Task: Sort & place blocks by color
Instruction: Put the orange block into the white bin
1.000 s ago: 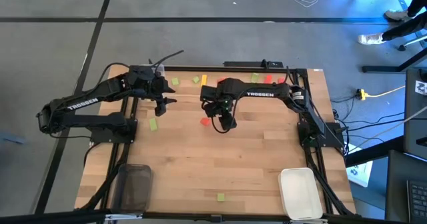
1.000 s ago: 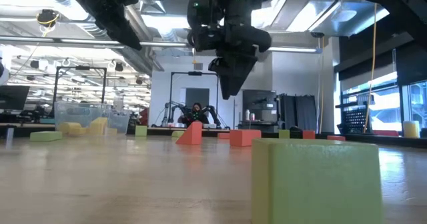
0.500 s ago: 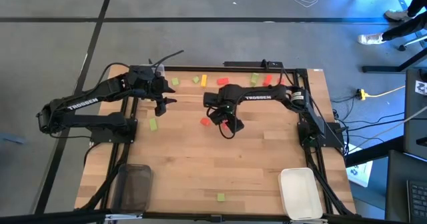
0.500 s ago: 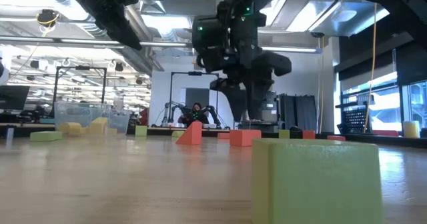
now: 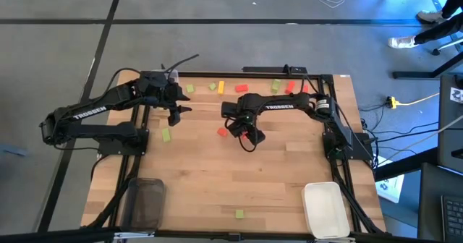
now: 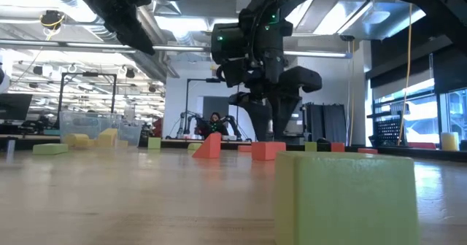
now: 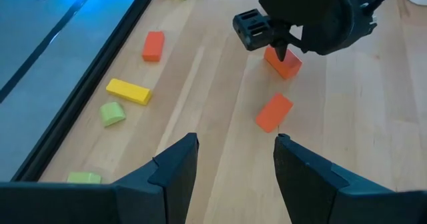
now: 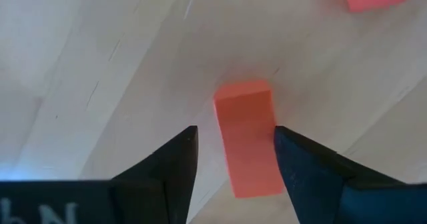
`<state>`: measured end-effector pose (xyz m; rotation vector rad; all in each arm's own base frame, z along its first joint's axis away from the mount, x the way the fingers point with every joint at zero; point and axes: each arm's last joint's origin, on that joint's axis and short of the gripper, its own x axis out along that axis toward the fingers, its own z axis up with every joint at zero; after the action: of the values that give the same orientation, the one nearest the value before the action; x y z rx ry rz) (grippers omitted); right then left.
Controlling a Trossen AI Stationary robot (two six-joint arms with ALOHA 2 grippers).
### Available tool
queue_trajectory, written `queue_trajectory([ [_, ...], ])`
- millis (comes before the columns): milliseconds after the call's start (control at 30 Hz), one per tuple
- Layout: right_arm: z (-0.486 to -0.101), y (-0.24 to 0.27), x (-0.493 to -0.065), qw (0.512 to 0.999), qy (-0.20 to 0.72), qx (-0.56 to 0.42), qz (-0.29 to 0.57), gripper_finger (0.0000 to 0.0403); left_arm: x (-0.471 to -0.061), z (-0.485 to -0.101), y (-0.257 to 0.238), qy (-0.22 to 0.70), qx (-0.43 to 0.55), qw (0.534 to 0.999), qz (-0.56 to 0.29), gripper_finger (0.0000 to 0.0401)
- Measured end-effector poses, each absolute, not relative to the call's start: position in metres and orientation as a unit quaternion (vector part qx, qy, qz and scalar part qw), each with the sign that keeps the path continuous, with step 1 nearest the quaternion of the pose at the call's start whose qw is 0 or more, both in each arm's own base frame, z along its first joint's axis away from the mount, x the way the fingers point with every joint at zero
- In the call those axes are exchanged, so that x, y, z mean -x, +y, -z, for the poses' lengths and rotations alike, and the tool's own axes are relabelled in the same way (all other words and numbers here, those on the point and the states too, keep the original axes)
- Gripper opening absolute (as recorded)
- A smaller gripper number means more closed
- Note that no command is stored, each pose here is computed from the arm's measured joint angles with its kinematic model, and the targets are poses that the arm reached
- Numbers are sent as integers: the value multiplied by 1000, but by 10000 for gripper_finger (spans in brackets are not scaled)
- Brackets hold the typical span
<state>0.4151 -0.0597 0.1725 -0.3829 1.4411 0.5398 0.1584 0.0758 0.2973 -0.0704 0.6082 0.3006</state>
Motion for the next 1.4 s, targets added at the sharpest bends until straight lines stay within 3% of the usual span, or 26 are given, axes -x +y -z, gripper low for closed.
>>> queue_trajectory([
  [467, -172, -60, -418, 710, 639, 176, -239, 200, -158, -297, 76, 298, 35, 942, -147, 185],
  [933, -142, -62, -423, 692, 659, 167, -244, 198, -158, -297, 76, 298, 35, 942, -147, 185],
  [1133, -140, -62, -424, 692, 659, 163, -244, 133, -158, -297, 76, 298, 36, 942, -148, 185],
  [1400, -142, -62, -418, 678, 698, 102, -206, 132, -158, -297, 76, 298, 36, 942, -148, 185],
])
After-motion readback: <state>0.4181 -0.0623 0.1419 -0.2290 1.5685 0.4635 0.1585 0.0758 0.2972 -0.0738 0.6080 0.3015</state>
